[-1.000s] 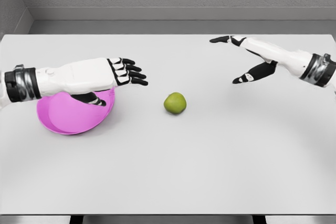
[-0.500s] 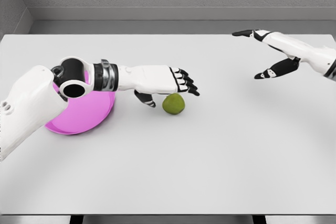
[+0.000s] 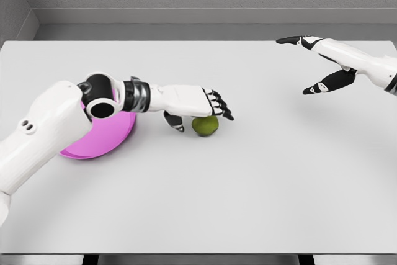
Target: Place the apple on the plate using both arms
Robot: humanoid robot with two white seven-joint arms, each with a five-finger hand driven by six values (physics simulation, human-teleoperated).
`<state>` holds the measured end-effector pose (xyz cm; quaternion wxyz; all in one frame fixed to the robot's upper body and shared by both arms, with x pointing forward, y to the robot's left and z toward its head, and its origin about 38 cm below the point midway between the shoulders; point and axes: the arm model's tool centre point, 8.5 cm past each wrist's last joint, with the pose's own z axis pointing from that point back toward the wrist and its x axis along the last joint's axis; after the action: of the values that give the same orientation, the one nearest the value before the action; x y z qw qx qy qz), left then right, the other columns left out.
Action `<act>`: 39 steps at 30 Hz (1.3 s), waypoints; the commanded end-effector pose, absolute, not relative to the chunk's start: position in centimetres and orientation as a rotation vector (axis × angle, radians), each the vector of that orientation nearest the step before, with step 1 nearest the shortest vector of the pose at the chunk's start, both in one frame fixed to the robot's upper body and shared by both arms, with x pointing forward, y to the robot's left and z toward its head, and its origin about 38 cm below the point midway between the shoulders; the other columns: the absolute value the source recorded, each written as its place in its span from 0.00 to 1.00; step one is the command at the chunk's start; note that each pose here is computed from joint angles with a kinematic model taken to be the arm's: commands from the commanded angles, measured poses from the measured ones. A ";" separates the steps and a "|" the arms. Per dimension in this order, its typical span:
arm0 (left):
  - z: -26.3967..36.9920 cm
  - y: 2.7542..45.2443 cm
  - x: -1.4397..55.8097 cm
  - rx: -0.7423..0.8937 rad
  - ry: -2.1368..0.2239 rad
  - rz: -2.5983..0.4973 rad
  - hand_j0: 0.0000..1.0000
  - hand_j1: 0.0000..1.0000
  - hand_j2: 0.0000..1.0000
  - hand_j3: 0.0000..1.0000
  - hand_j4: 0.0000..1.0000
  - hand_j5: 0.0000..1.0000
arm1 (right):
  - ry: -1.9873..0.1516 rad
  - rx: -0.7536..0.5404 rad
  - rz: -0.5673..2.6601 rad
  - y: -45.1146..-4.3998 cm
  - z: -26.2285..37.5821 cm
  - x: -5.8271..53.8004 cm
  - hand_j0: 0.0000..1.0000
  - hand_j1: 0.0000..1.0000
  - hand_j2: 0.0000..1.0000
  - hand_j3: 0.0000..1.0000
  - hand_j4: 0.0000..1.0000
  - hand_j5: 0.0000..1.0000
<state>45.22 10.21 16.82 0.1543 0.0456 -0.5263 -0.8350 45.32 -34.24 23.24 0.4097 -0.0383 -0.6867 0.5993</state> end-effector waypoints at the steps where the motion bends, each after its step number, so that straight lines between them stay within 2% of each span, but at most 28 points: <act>1: 16.7 10.0 45.2 0.123 -1.508 -2.392 0.95 0.95 0.95 0.95 0.95 0.95 | -1.733 -0.093 1.500 -34.3 23.3 45.3 1.00 1.00 1.00 1.00 1.00 1.00; 8: 16.5 10.1 45.2 0.136 -1.489 -2.407 0.88 0.88 0.88 0.88 0.88 0.88 | -1.732 -0.093 1.502 -34.3 23.3 45.3 1.00 1.00 1.00 1.00 1.00 1.00; 24: 15.9 9.9 44.9 0.126 -1.467 -2.432 0.87 0.87 0.87 0.87 0.87 0.87 | -1.736 -0.098 1.502 -34.3 23.5 45.4 1.00 1.00 1.00 1.00 1.00 1.00; 25: 15.9 9.9 44.9 0.126 -1.467 -2.432 0.84 0.84 0.84 0.84 0.84 0.84 | -1.737 -0.097 1.503 -34.3 23.6 45.4 1.00 1.00 1.00 1.00 1.00 1.00; 27: 15.9 9.9 44.9 0.127 -1.463 -2.433 0.73 0.73 0.73 0.73 0.73 0.73 | -1.737 -0.097 1.503 -34.3 23.6 45.4 1.00 1.00 1.00 1.00 1.00 1.00; 33: 15.9 9.9 44.9 0.127 -1.463 -2.433 0.58 0.58 0.58 0.58 0.58 0.58 | -1.734 -0.095 1.502 -34.3 23.4 45.3 1.00 1.00 1.00 1.00 1.00 1.00; 39: 15.9 10.0 44.9 0.127 -1.464 -2.433 0.52 0.52 0.52 0.52 0.52 0.52 | -1.736 -0.096 1.503 -34.3 23.5 45.4 1.00 1.00 1.00 1.00 1.00 1.00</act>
<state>44.88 9.93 15.83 0.1472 0.0445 -0.5077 -0.8477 45.36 -34.25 23.41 0.4082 -0.0395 -0.6872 0.5997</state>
